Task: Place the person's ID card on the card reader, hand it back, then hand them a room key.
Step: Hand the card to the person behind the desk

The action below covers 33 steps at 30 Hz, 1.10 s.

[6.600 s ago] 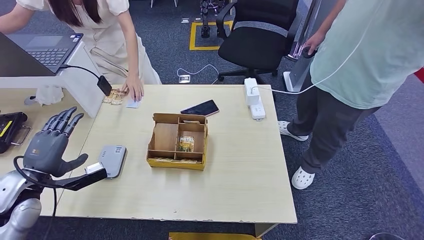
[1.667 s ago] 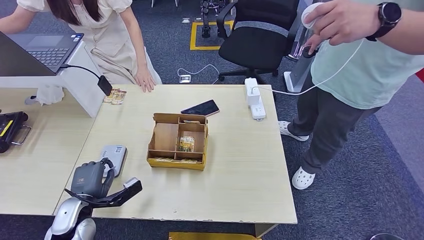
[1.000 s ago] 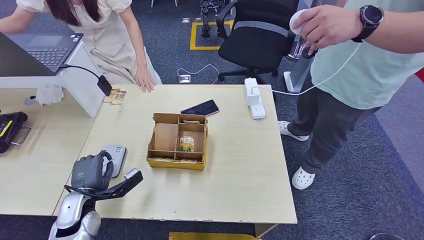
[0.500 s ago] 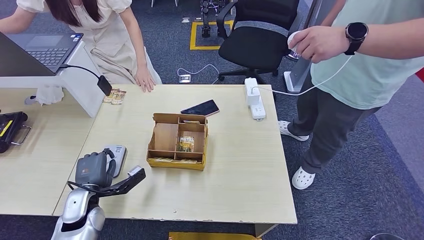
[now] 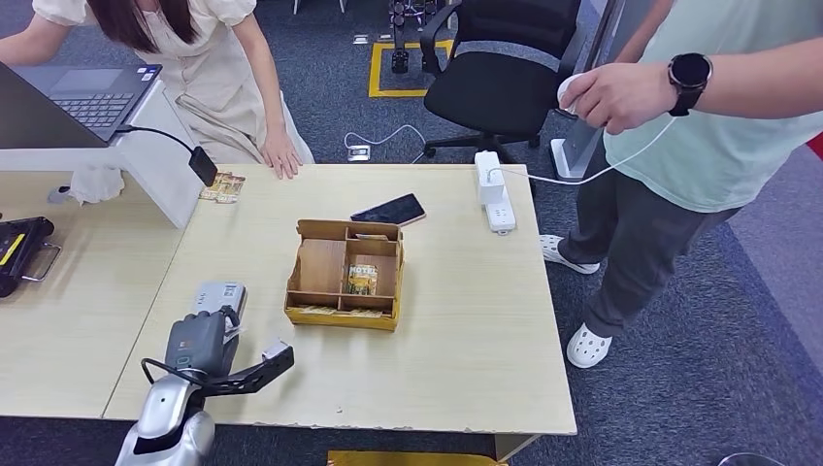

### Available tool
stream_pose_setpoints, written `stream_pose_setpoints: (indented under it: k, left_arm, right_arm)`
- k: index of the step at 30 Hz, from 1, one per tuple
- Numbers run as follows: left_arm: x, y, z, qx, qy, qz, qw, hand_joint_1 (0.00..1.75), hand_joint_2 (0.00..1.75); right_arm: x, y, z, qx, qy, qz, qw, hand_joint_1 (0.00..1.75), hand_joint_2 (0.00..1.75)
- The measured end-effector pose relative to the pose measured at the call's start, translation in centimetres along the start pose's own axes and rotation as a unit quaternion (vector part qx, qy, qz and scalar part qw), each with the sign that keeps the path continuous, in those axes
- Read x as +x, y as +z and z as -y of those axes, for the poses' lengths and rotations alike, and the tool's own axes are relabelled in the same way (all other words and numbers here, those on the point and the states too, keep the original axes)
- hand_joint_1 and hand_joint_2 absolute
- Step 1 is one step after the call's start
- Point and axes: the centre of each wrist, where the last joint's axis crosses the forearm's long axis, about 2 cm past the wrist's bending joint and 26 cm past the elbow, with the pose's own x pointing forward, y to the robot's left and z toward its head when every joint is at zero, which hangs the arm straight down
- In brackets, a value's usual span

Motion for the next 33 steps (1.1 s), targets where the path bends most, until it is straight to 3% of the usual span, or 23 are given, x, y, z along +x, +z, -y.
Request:
stream_pose_setpoints:
  k: [6, 17, 33]
  left_arm:
    - [0.0, 0.1, 1.3, -0.024, 0.001, -0.007, 1.000, 1.75, 1.75]
    - [-0.1, -0.4, 1.2, -0.016, 0.021, -0.009, 1.000, 1.75, 1.75]
    - [-2.9, -3.2, -5.9, 0.105, 0.075, -0.018, 0.991, 1.75, 1.75]
  right_arm:
    - [0.1, 0.0, 0.1, 0.000, 0.000, 0.002, 1.000, 0.00, 1.75]
    - [0.1, -0.1, 0.0, 0.001, -0.001, 0.003, 1.000, 0.00, 1.75]
    - [0.1, 0.0, -0.1, 0.002, -0.001, 0.002, 1.000, 0.00, 1.75]
